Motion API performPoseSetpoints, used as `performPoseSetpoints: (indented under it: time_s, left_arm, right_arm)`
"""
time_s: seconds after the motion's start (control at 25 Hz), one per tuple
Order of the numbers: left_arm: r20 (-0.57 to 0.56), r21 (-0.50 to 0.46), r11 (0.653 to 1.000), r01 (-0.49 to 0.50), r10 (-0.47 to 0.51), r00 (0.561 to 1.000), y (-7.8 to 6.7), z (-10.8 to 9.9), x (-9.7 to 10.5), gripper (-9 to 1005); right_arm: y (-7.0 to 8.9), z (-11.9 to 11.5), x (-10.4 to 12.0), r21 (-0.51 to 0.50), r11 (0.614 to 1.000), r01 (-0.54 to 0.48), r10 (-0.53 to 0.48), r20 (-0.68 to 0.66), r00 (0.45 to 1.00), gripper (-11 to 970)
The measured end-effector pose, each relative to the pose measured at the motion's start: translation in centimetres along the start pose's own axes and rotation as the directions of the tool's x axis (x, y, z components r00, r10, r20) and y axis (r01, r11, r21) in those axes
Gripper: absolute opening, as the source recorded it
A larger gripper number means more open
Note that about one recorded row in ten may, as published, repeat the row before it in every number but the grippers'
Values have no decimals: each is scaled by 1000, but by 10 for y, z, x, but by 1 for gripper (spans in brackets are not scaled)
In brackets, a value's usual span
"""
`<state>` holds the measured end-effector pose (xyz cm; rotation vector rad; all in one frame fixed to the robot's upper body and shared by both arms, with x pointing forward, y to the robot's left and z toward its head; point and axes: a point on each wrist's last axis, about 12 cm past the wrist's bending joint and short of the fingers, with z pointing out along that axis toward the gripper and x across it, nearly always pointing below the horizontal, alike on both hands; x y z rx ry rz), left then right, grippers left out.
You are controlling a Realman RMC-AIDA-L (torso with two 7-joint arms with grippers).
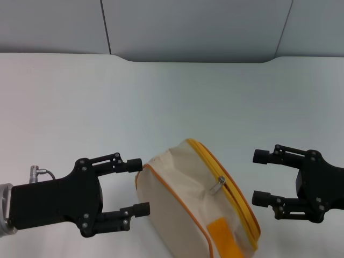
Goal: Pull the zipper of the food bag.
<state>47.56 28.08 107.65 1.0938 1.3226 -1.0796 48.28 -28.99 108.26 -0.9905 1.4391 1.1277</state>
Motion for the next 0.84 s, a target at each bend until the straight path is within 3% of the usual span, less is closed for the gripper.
performPoseSetpoints:
  time_s: [0.84]
  left_arm:
    - [3,2,1000,3,-3,1000,-2,1,2,736]
  right_arm:
    - [-2,-1,-1,9,1000,10,-10,-13,1000,798]
